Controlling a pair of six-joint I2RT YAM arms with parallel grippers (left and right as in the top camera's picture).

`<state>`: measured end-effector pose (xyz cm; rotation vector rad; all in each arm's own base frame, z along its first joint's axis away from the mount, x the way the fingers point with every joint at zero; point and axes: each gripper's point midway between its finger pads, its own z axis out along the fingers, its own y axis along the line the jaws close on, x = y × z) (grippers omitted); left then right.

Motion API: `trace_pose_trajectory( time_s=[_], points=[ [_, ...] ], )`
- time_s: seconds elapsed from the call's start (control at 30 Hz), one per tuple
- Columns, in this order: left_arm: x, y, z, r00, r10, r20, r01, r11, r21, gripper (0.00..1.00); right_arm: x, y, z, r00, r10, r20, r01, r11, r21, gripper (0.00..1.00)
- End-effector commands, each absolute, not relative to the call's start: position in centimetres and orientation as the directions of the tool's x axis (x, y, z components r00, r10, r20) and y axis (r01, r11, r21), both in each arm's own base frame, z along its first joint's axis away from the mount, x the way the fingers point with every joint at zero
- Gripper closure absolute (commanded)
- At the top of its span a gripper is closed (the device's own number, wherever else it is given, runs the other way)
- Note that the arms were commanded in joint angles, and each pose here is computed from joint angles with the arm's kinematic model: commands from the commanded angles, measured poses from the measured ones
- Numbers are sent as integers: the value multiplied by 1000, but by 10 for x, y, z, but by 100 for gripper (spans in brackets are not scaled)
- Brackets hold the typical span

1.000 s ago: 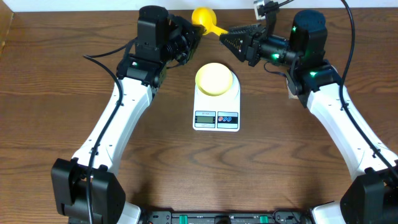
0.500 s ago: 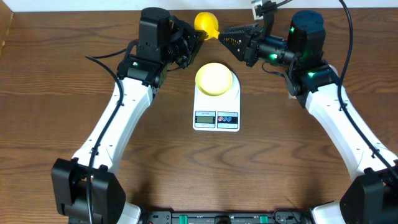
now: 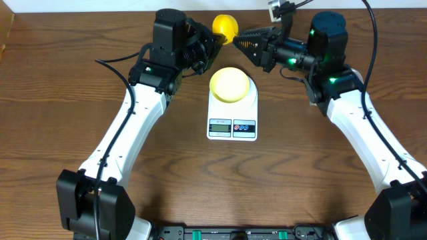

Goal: Scoop item into bowl and weigh 50g on scale
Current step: 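Close the right gripper on the scoop handle beside the left gripper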

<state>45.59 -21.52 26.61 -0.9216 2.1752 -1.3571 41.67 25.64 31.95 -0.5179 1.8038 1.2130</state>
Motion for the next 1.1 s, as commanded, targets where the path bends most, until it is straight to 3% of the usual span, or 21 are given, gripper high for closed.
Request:
trace_pose_trajectory(
  time_s=[0.0,0.5,0.67,0.87,1.07],
  points=[
    [454,-218,264,-710,-704,1,-311,312,-898,92,412,262,328,-499,108,-860,-757,428,494,71],
    [454,-218,264,-711,-704,-3,-308,315,-898,92,412,262,326,-507,106,-855,-752,430,500,85],
    [454,-218,264,-711,-703,-3,-308,315,-898,92,412,262,325,-512,105,-852,-749,431,504,99],
    [454,-218,264,-710,-704,-2,-309,315,-898,92,411,262,323,-524,102,-846,-742,433,511,99],
    [454,-218,264,-710,-704,-3,-309,315,-898,75,416,257,322,-536,121,-836,-721,450,527,99]
  ],
)
